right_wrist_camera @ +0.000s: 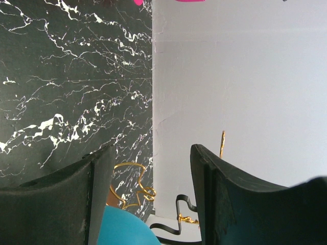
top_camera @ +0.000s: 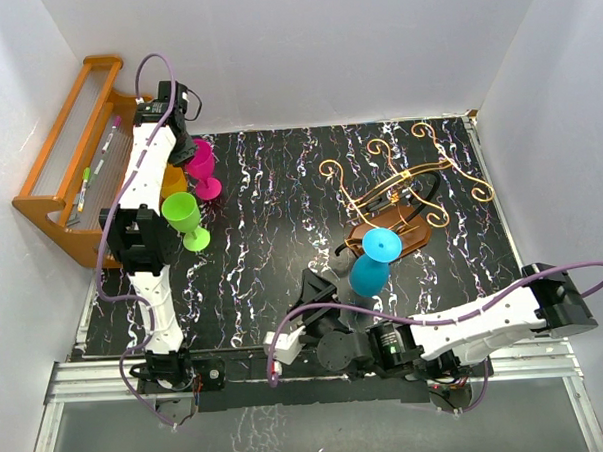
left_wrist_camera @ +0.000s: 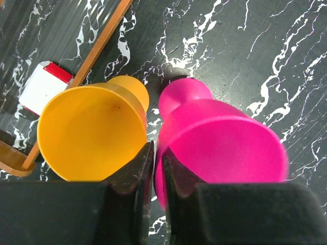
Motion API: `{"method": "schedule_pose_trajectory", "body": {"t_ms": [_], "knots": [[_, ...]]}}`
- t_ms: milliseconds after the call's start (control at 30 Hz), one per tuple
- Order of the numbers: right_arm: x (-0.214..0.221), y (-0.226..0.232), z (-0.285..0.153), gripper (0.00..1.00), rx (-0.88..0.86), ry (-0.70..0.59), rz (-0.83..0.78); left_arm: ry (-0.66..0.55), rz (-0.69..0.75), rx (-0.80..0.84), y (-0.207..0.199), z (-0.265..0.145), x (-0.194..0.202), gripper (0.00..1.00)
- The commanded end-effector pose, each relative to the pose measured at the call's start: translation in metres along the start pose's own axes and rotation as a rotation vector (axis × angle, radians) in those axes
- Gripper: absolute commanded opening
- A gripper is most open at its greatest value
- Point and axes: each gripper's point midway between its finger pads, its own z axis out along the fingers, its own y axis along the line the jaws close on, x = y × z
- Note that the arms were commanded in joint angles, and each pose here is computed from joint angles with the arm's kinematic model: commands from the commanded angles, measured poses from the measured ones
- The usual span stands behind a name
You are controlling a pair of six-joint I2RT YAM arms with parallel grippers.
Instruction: Take the wine glass off the wine glass rack
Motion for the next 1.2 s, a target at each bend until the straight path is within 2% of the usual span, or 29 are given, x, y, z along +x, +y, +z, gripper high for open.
{"method": "schedule_pose_trajectory", "body": {"t_ms": [0, 133, 333, 500, 633, 733, 867, 900, 967, 1000, 1033, 1167], "knots": [[-0.023, -0.014, -0.022, 0.62, 0.033, -0.083, 0.09, -0.031, -0.014, 0.02, -0.005, -0.009, -0.009, 0.15], [-0.022, -0.013, -0.022, 0.62, 0.031, -0.081, 0.098, -0.02, -0.016, 0.039, -0.007, -0.009, -0.008, 0.28], [-0.025, -0.01, -0.02, 0.62, 0.026, -0.081, 0.108, -0.058, -0.045, 0.101, -0.008, -0.034, -0.02, 0.31], [-0.039, -0.015, -0.017, 0.62, 0.027, -0.109, 0.135, -0.108, -0.085, 0.218, -0.009, -0.082, -0.029, 0.33], [-0.064, -0.031, -0.012, 0.63, 0.021, -0.173, 0.232, -0.113, -0.11, 0.403, -0.014, -0.135, -0.017, 0.34], [-0.076, -0.073, 0.007, 0.64, 0.067, -0.168, 0.4, -0.122, -0.129, 0.569, -0.012, -0.185, 0.001, 0.34], [-0.057, -0.165, 0.048, 0.63, 0.174, 0.052, 0.684, -0.193, -0.172, 0.678, 0.006, -0.225, 0.021, 0.35], [-0.052, -0.192, 0.05, 0.61, 0.176, 0.089, 0.811, -0.217, -0.181, 0.7, 0.011, -0.235, 0.025, 0.35], [-0.051, -0.229, 0.051, 0.57, 0.112, 0.084, 1.072, -0.252, -0.199, 0.736, 0.018, -0.248, 0.031, 0.38], [-0.05, -0.245, 0.047, 0.57, 0.088, 0.058, 1.253, -0.248, -0.204, 0.747, 0.02, -0.249, 0.036, 0.38], [-0.047, -0.252, 0.042, 0.56, 0.047, 0.038, 1.357, -0.251, -0.203, 0.758, 0.021, -0.252, 0.039, 0.39], [-0.021, -0.246, 0.022, 0.55, -0.181, -0.006, 1.787, -0.228, -0.2, 0.787, 0.023, -0.258, 0.05, 0.39]]}}
